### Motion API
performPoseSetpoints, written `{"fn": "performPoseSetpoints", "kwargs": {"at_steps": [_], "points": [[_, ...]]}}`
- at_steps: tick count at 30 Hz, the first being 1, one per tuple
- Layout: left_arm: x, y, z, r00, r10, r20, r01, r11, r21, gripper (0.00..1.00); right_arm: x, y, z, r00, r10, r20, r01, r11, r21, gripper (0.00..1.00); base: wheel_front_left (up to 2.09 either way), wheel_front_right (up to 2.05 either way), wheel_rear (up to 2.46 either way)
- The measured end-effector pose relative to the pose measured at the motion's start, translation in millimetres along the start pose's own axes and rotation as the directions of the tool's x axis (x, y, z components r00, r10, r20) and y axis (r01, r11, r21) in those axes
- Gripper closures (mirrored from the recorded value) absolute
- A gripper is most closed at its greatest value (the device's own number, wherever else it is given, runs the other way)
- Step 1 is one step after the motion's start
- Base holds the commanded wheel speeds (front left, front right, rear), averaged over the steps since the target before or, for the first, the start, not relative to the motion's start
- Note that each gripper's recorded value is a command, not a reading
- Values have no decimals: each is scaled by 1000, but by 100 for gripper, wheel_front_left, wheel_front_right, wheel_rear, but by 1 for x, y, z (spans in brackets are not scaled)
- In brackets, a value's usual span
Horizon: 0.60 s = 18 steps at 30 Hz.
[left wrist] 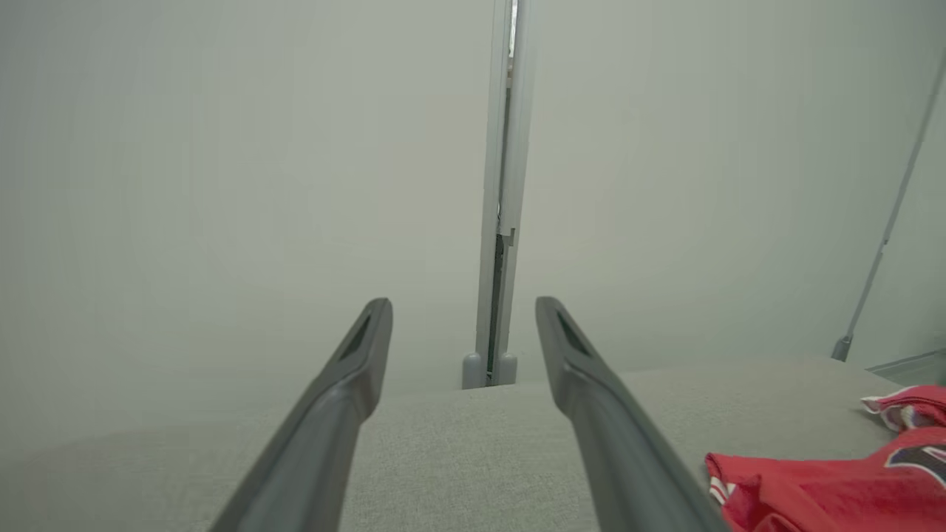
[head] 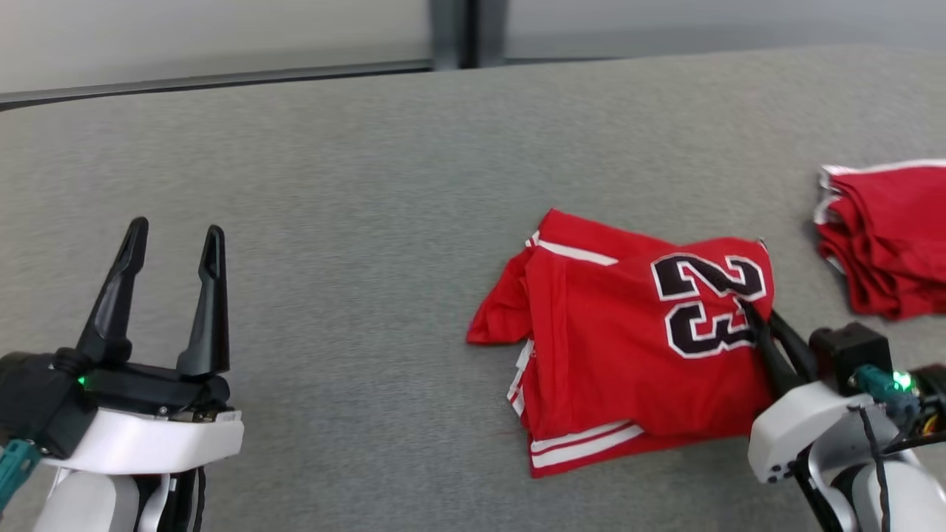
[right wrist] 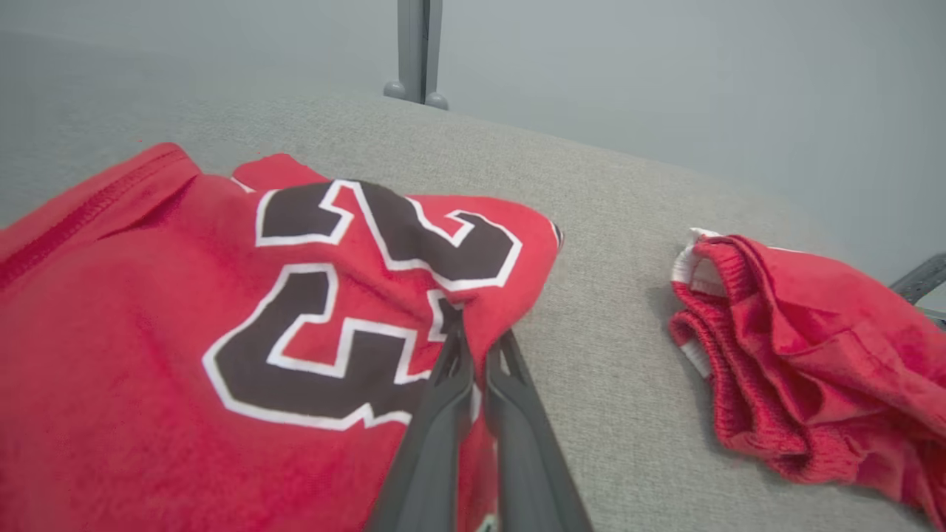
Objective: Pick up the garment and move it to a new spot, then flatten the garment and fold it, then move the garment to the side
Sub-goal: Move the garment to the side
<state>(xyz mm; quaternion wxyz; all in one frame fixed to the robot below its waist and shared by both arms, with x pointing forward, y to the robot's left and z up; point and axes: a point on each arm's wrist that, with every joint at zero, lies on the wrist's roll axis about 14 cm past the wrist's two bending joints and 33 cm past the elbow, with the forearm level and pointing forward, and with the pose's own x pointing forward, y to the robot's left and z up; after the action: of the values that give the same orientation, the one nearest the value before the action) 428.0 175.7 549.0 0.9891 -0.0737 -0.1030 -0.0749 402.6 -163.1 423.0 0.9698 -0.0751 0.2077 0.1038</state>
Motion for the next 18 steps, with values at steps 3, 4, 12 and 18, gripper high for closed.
{"fn": "performPoseSetpoints", "kwargs": {"at_steps": [3, 4, 12, 18], "points": [[20, -22, -5, 996, -87, 12, 87, 996, -17, 0, -2, -24, 7, 999, -46, 17, 47, 998, -34, 100, 0, 0, 0], [27, -29, -8, 993, -117, 13, 117, 993, -24, 0, -2, -33, 10, 998, -64, 20, 65, 997, -50, 100, 0, 0, 0], [71, -68, -53, 958, -287, -18, 284, 954, -93, 0, 10, -146, 36, 964, -262, 35, 263, 944, -200, 100, 0, 0, 0], [86, -77, -89, 937, -347, -40, 339, 931, -138, 0, 0, -231, 41, 897, -441, -30, 405, 848, -341, 100, 0, 0, 0]]}}
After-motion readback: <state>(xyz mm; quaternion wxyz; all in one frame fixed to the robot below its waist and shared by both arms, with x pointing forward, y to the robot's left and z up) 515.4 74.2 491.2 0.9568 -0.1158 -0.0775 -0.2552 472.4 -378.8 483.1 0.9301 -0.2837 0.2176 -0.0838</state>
